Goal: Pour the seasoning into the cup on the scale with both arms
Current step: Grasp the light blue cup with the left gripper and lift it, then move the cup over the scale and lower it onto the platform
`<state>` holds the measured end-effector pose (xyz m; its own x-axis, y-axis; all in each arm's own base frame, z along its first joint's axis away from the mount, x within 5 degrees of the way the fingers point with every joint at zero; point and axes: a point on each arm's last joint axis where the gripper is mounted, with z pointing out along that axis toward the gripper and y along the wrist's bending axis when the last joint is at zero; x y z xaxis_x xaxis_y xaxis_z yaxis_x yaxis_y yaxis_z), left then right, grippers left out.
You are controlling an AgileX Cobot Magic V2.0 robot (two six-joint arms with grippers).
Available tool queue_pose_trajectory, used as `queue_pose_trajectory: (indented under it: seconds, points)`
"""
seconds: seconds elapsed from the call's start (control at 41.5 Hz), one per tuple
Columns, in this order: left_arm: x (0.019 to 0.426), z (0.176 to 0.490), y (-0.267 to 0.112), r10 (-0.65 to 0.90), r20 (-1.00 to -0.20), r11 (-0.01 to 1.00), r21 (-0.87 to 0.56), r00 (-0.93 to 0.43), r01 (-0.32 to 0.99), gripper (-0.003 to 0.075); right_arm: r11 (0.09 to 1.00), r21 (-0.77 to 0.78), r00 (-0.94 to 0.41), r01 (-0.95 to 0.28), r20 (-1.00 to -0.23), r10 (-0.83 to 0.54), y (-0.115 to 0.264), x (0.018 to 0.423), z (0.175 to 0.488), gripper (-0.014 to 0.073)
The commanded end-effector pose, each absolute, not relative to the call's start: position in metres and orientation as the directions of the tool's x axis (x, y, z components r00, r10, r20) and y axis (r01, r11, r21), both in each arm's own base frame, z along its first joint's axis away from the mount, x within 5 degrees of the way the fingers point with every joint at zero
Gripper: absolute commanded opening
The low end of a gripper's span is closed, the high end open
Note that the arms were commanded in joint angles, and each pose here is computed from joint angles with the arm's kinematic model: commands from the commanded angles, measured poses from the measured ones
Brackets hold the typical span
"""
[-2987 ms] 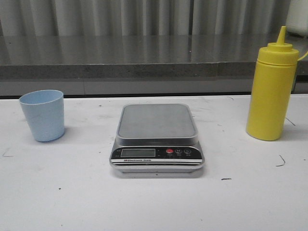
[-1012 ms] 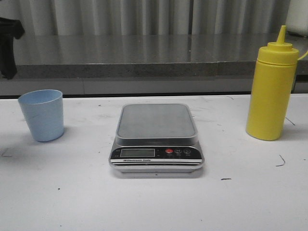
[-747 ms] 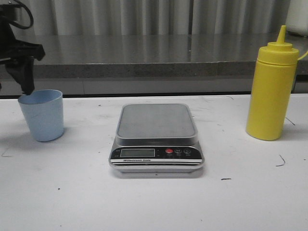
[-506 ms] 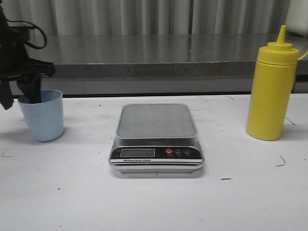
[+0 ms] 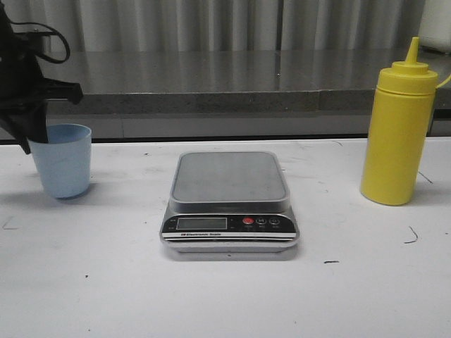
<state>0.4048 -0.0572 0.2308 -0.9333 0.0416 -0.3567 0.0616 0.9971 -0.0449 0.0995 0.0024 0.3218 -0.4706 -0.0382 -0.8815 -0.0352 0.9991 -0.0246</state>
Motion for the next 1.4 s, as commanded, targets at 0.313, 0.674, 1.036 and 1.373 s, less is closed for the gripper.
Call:
queue_pose_trajectory:
  seconds: [0.313, 0.674, 1.036, 1.373]
  points:
    - [0.339, 0.368, -0.148, 0.234, -0.663, 0.932, -0.054, -0.711, 0.358, -0.0020, 0.998, -0.045, -0.394, -0.036, -0.918, -0.056, 0.002, 0.103, 0.335, 0.0437]
    - [0.346, 0.333, -0.230, 0.312, -0.638, 0.887, -0.070, -0.704, 0.457, -0.0020, 0.998, -0.045, -0.394, -0.036, -0.918, -0.056, 0.002, 0.103, 0.335, 0.0437]
    - [0.379, 0.296, -0.251, 0.297, -0.577, 0.906, -0.080, -0.761, 0.415, -0.0020, 0.998, -0.045, -0.394, -0.036, -0.918, -0.056, 0.002, 0.103, 0.335, 0.0437]
    - [0.380, 0.292, -0.250, 0.313, -0.562, 0.908, -0.060, -0.766, 0.415, -0.0016, 0.998, -0.045, -0.394, -0.036, -0.918, -0.056, 0.002, 0.103, 0.335, 0.0437]
